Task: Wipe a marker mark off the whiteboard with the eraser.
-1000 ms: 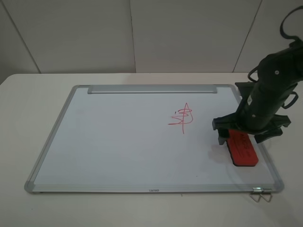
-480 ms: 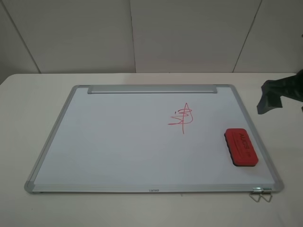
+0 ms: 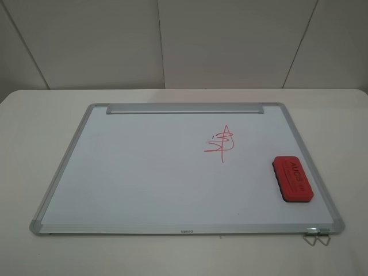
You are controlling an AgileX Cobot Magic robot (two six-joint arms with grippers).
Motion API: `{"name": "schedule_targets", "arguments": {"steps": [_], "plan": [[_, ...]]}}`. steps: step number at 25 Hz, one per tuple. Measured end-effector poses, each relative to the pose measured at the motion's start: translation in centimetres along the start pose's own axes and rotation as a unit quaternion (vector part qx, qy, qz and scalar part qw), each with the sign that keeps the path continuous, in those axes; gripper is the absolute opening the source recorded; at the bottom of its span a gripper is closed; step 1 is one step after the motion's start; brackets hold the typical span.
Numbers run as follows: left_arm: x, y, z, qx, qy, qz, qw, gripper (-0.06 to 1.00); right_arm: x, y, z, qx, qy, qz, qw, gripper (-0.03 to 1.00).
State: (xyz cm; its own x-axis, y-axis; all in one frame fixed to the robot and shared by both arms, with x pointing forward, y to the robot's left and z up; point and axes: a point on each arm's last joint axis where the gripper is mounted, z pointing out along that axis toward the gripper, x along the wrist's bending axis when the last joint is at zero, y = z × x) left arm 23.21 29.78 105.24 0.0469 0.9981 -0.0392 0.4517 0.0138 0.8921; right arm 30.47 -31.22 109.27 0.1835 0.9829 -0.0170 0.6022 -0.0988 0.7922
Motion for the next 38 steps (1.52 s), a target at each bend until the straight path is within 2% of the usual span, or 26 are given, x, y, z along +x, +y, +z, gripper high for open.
{"name": "schedule_targets", "arguments": {"steps": [2,5,8,15,21,26,34,38], "plan": [[0.0,0.0,0.0,0.0,0.0,0.0,1.0,0.77,-0.1,-1.3,-1.9,-0.053,0.003,0.004,0.999,0.83],[0.0,0.0,0.0,0.0,0.0,0.0,1.0,0.77,-0.1,-3.3,-3.4,-0.103,0.012,0.012,0.995,0.83],[0.0,0.0,0.0,0.0,0.0,0.0,1.0,0.77,-0.2,-5.1,-3.7,-0.127,0.015,0.014,0.992,0.83],[0.0,0.0,0.0,0.0,0.0,0.0,1.0,0.77,-0.2,-6.0,-4.6,-0.163,0.016,0.015,0.986,0.83],[0.0,0.0,0.0,0.0,0.0,0.0,1.0,0.77,-0.4,-6.2,-4.6,-0.161,0.032,0.02,0.986,0.83],[0.0,0.0,0.0,0.0,0.0,0.0,1.0,0.77,-0.4,-7.3,-3.9,-0.107,0.032,0.021,0.994,0.83],[0.0,0.0,0.0,0.0,0.0,0.0,1.0,0.77,-0.4,-7.3,-3.8,-0.104,0.033,0.021,0.994,0.83],[0.0,0.0,0.0,0.0,0.0,0.0,1.0,0.77,-0.4,-7.3,-3.8,-0.104,0.05,0.011,0.993,0.83]]}}
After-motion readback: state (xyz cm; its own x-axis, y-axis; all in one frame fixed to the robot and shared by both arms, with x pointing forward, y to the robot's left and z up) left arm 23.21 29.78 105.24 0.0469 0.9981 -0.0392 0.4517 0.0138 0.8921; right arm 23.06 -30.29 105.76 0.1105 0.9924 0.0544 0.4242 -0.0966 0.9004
